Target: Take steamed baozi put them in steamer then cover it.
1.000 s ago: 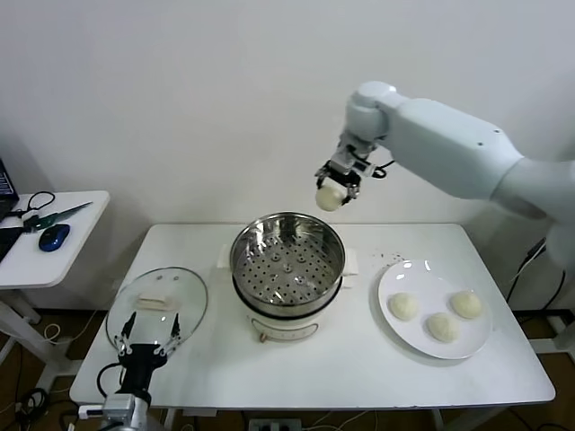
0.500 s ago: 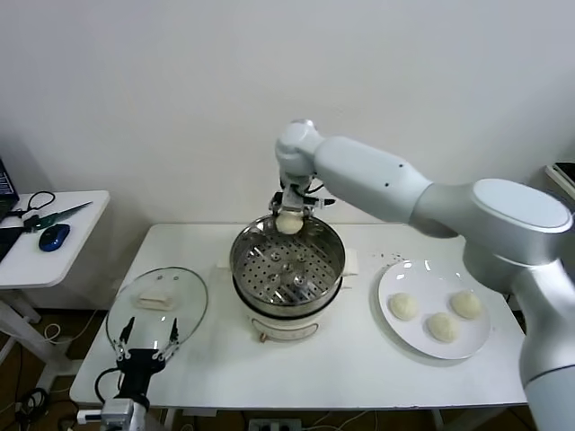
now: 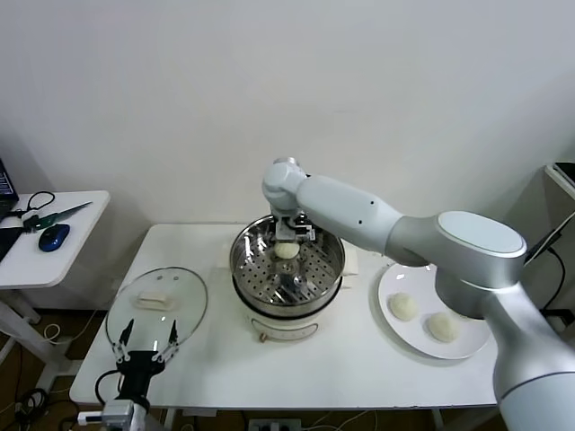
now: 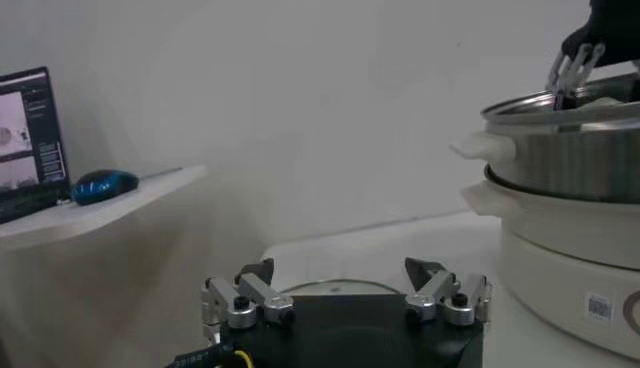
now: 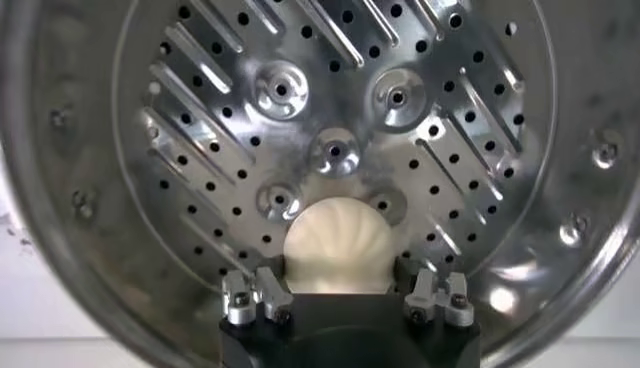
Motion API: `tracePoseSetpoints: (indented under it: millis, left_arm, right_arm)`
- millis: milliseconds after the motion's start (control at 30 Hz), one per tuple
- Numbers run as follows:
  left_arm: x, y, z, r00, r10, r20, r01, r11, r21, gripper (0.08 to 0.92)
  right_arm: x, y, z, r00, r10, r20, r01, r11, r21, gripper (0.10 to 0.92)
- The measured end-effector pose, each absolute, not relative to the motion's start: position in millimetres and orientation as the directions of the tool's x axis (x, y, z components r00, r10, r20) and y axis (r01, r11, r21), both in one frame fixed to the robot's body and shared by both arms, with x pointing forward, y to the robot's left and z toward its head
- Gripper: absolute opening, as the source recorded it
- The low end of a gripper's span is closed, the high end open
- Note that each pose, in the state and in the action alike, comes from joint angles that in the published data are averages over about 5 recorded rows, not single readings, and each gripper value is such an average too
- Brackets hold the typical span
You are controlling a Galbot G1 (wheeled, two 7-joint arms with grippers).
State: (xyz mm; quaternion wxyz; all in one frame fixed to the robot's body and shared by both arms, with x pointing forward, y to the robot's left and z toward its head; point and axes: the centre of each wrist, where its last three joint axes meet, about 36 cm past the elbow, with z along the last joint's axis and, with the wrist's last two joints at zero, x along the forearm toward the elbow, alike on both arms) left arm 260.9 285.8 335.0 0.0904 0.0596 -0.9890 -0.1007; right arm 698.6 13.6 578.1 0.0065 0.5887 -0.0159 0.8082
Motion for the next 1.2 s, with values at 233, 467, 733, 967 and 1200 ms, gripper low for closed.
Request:
tracePoseSetpoints:
  millis: [233,467,733,967,1200]
  left_arm:
    - [259,285,335,-0.976,-0.134,0.171,-0.097,0.973,0.212,0.823]
    - [259,281,336,-0.977,-0.125,0.172,-0.087,0.974,0.211,0.823]
    - [258,281,341,-0.979,-0.116,0.166,-0.078,0.972,0.220,0.823]
    - [257,283,343,-0.980,-0.114,0.163,-0.076,0.972,0.224,0.823]
    - [257,282,344,-0.980,-0.114,0.164,-0.075,0.972,0.224,0.823]
  right_arm:
    - [698,9,590,-0.310,-0.017,0.951,-0.023,-0.999,-0.025,0.822]
    - [698,-12,626,-0.313,-0.042,0.949,-0.045,-0.997,-0.059,0.823]
    - [708,-90,684,-0.302,-0.090,0.949,-0.294,-0.938,-0.182,0.823]
    - [706,-188,690,-0.258,-0.144,0.955,-0.639,-0.716,-0.281,0.823]
    - [687,-279,644,-0.195,-0.161,0.968,-0.866,-0.435,-0.247,0.823]
